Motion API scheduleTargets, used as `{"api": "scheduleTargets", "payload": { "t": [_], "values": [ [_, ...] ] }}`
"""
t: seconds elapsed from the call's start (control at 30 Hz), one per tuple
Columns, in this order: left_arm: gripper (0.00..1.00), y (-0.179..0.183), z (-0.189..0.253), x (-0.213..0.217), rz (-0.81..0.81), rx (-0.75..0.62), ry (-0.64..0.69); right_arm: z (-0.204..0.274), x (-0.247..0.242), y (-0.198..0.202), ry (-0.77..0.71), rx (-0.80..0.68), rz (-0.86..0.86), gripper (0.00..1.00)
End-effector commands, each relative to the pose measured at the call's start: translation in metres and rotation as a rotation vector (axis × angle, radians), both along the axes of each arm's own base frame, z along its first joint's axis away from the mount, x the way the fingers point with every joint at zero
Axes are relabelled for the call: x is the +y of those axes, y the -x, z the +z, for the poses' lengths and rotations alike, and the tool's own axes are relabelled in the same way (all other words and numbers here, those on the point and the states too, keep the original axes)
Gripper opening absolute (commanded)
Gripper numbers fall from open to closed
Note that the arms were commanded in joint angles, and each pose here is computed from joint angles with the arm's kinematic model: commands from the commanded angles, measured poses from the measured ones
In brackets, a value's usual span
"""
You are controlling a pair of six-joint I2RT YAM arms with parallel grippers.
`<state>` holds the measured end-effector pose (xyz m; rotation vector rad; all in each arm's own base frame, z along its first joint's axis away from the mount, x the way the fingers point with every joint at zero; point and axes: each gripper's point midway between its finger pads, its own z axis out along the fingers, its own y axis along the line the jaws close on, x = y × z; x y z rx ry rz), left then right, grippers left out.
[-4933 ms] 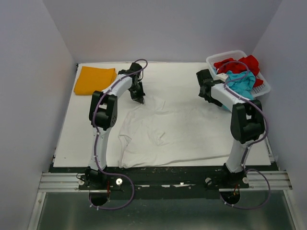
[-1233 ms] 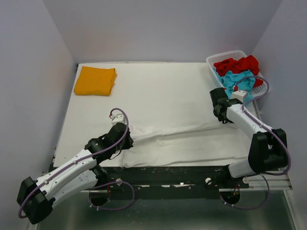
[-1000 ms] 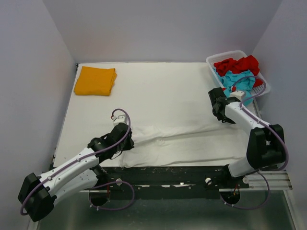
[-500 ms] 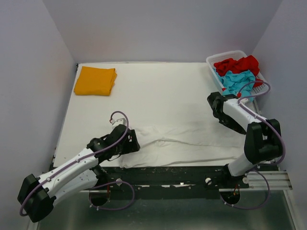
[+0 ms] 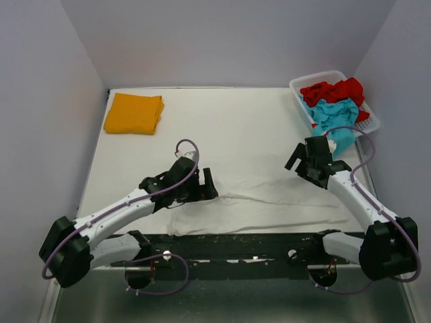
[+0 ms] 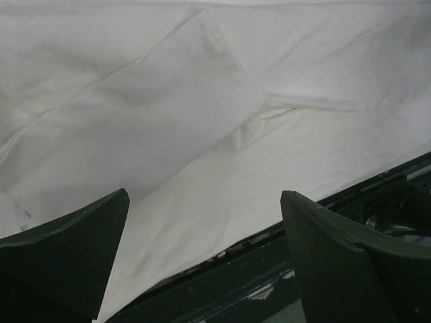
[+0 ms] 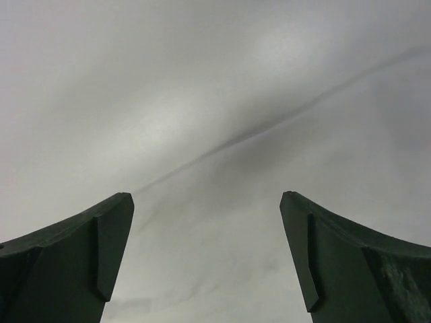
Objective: Fold and stack the t-shirts
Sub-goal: Fold the other side of the tshirt into a rectangle, then rotate the tshirt 90 degrees
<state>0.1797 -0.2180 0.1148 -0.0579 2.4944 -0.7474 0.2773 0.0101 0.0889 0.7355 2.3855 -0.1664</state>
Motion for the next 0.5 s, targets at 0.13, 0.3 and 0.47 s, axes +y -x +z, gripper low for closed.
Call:
{"api": "scheduleTargets", "payload": {
  "t": [0.13,0.3,0.47],
  "values": [
    [0.99,-0.018,-0.077,-0.028,0.054,0.295,0.053,-0.006,0.148,-0.001,-0.581,-0.106,0.636,1.0],
    [0.98,-0.051,-0.107,-0.02,0.141,0.446,0.13,-0.027,0.136,-0.001,-0.512,-0.053,0.576,1.0],
    [0.99,-0.11,-0.094,-0.017,0.202,0.429,0.051,-0.027,0.136,-0.007,-0.517,-0.068,0.542,1.0]
  ]
}}
